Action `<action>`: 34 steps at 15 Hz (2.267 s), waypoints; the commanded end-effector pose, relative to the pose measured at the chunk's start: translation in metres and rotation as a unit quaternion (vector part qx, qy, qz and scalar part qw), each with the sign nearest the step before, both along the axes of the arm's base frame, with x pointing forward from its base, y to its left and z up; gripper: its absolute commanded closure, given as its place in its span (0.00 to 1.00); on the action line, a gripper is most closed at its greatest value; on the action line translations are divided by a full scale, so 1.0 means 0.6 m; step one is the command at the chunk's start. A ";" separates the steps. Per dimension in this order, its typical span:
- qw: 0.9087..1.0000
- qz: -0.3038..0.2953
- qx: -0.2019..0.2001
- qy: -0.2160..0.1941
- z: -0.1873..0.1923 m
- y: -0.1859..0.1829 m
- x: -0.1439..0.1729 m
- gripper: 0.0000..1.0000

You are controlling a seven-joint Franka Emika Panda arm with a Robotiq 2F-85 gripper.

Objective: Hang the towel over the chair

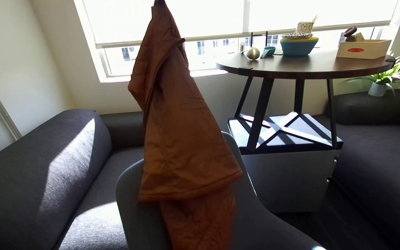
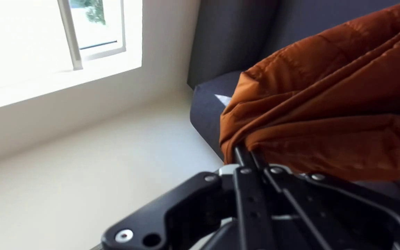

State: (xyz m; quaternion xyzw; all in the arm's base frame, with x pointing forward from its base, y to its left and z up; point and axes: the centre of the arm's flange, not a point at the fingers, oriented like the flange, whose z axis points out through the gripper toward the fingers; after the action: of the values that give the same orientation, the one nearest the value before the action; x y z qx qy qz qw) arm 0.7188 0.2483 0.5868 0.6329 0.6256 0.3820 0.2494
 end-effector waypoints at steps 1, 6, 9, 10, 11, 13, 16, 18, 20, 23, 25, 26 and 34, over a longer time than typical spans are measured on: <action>1.000 -0.009 -0.006 -0.017 -0.015 0.001 0.011 0.99; 1.000 -0.013 -0.006 -0.014 -0.036 0.003 0.018 0.99; 0.998 -0.010 -0.017 -0.062 -0.110 0.019 0.064 0.99; 0.995 0.008 -0.041 -0.090 -0.144 0.025 0.083 0.99; 0.994 0.006 -0.043 -0.102 -0.182 0.028 0.098 0.99; 0.991 0.008 -0.047 -0.123 -0.249 0.036 0.120 0.99; 0.989 0.024 -0.080 -0.118 -0.340 0.042 0.132 0.99; 0.988 0.032 -0.103 -0.110 -0.387 0.047 0.133 0.99; 0.987 0.041 -0.123 -0.098 -0.417 0.055 0.134 0.99; 0.985 0.036 -0.100 -0.134 -0.386 0.077 0.146 0.99; 0.985 0.031 -0.073 -0.154 -0.309 0.087 0.148 0.99; 0.988 0.036 -0.093 -0.121 -0.375 0.062 0.113 0.97; 0.968 -0.024 -0.068 -0.242 -0.253 0.083 0.159 0.99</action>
State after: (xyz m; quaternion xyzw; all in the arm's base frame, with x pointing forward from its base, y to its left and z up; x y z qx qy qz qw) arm 0.7904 0.2878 0.4052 0.5334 0.6014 0.4392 0.4011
